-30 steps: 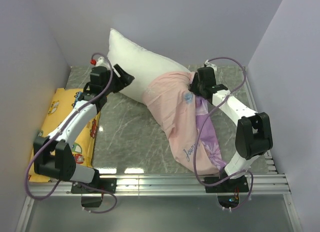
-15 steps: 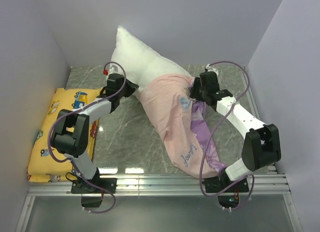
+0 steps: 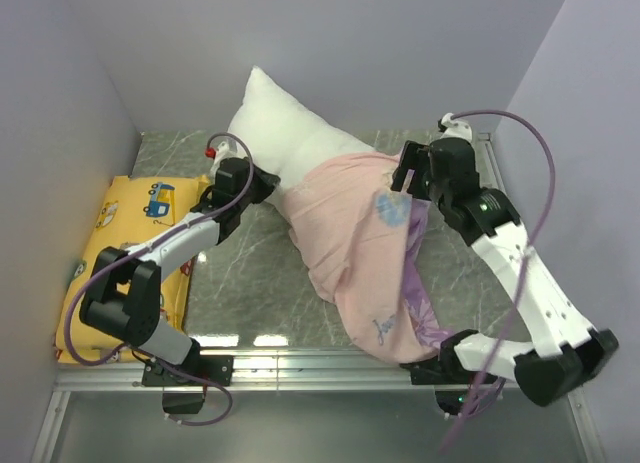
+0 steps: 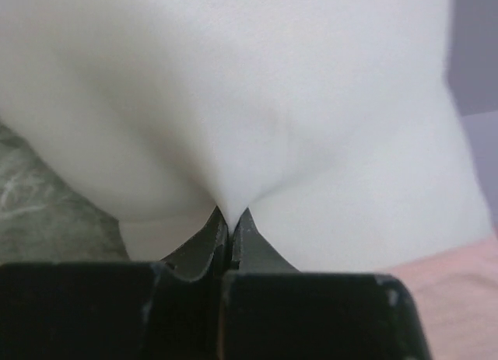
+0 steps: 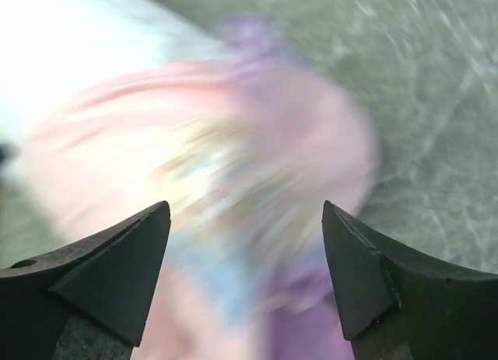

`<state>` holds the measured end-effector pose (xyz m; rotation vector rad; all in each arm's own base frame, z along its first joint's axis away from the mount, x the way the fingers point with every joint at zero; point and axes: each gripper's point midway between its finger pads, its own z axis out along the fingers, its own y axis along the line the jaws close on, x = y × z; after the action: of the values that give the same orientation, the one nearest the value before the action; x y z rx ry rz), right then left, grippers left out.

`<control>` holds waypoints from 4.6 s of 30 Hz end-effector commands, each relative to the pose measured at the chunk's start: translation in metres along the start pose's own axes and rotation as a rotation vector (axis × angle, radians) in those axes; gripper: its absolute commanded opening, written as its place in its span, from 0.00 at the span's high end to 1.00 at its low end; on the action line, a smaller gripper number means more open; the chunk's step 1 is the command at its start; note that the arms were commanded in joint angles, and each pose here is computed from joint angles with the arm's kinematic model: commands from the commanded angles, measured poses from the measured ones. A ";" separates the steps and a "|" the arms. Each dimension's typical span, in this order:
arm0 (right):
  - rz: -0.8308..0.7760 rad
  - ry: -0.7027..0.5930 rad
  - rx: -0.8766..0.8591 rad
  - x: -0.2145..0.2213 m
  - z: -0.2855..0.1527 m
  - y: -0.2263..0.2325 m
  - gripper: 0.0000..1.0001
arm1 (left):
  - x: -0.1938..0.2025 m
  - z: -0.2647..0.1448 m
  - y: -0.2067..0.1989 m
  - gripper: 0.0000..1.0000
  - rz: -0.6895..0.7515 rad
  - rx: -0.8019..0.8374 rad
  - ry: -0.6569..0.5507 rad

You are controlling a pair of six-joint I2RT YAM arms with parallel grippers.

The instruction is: Remove the pillowcase from the pillow

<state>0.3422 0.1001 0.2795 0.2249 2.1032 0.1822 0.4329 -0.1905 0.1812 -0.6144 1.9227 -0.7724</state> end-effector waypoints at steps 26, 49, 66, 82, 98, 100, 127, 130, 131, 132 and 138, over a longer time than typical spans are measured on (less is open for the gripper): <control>-0.106 0.056 0.140 0.093 -0.025 -0.012 1.00 | -0.050 -0.018 -0.056 1.00 0.046 0.064 -0.106; 0.230 -0.459 0.168 -0.097 -0.221 -0.092 1.00 | -0.103 0.049 0.031 1.00 -0.007 -0.051 -0.001; 0.260 -0.596 -0.012 -0.145 -0.281 -0.070 1.00 | -0.078 0.073 0.041 1.00 -0.046 -0.025 0.096; 0.183 -0.443 -0.012 -0.132 -0.171 -0.031 1.00 | -0.060 0.062 0.038 0.99 -0.039 0.007 0.134; 0.318 -0.094 0.198 0.043 -0.011 -0.112 1.00 | -0.040 0.053 0.006 1.00 -0.013 0.078 0.169; 0.369 -0.037 0.210 0.081 0.010 -0.125 1.00 | -0.036 0.053 0.001 0.99 -0.014 0.086 0.175; 0.379 -0.147 0.297 0.034 -0.028 -0.149 0.03 | -0.053 -0.044 -0.083 0.34 0.175 0.200 0.103; 0.321 -0.189 0.193 0.019 -0.042 -0.107 0.02 | -0.052 -0.074 -0.094 0.30 0.216 0.216 0.073; 0.302 -0.186 0.143 0.019 -0.046 -0.090 0.02 | -0.045 -0.083 -0.096 0.30 0.231 0.216 0.085; 0.299 -0.198 0.112 0.015 -0.050 -0.082 0.02 | -0.040 -0.091 -0.093 0.30 0.257 0.214 0.086; 0.235 -0.208 -0.105 0.021 -0.076 -0.039 0.01 | -0.036 -0.165 -0.060 0.23 0.337 0.189 -0.002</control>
<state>0.2706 0.0608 0.2715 0.4503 1.9130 0.3584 0.3250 -0.1918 0.3323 -0.1535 1.8232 -0.8665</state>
